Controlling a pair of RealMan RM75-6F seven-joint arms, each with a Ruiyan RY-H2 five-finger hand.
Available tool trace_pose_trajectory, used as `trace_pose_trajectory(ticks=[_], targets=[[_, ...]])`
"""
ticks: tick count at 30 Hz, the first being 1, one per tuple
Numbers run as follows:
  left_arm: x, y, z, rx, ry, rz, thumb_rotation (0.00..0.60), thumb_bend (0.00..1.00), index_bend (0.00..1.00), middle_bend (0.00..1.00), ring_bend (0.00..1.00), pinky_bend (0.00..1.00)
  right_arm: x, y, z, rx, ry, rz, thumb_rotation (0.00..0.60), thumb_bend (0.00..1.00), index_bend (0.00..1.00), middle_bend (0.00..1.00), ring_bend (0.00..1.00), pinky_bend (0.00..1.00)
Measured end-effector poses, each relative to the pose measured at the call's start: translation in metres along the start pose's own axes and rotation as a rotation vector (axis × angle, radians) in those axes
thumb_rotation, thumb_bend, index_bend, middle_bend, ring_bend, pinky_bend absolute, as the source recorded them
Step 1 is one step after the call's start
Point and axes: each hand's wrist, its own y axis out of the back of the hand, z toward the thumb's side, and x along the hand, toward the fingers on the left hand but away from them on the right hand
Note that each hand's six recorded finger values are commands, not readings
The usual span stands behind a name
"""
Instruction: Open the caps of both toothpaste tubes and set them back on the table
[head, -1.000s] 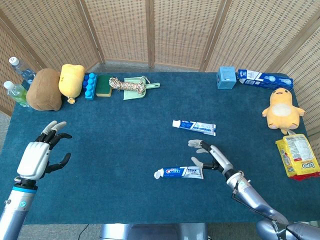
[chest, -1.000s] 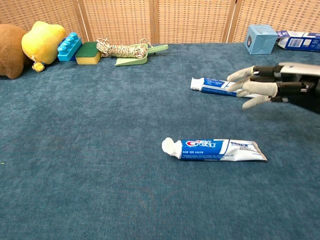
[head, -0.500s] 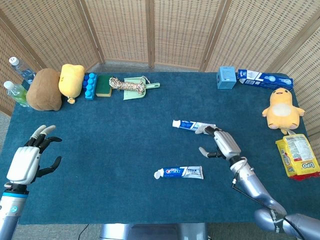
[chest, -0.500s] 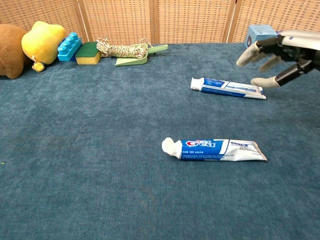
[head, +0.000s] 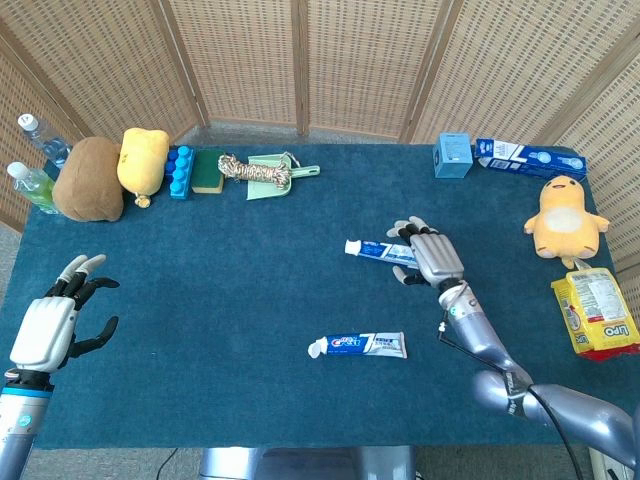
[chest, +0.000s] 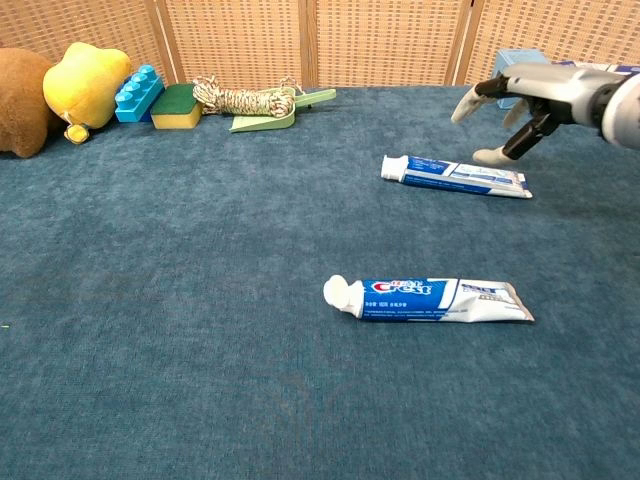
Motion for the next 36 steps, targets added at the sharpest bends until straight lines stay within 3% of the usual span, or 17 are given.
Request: trace_pose_trajectory(ticks=[7,16,36], targets=[[0.001,-0.003,-0.002,0.0,0.001,-0.01,0.6,0.33,0.31,0.12,0.05,0.25,-0.017,-0.01,0.006,0.043,-0.063,0.046,0.555,0.35,0.21,0.14,0.02,0.21],[0.0,-0.004,-0.004,0.001,0.001,-0.015,0.6,0.33,0.31,0.11,0.05,0.25,-0.03,-0.021,0.01,0.12,-0.115,0.04,0.552,0.35,0.21,0.14,0.02,0.21],[-0.004,0.002,-0.006,0.009,0.006,-0.007,0.6,0.34,0.31,0.1,0.04,0.24,-0.041,-0.036,-0.003,0.271,-0.141,0.029,0.552,0.35,0.23,0.15,0.02,0.21]])
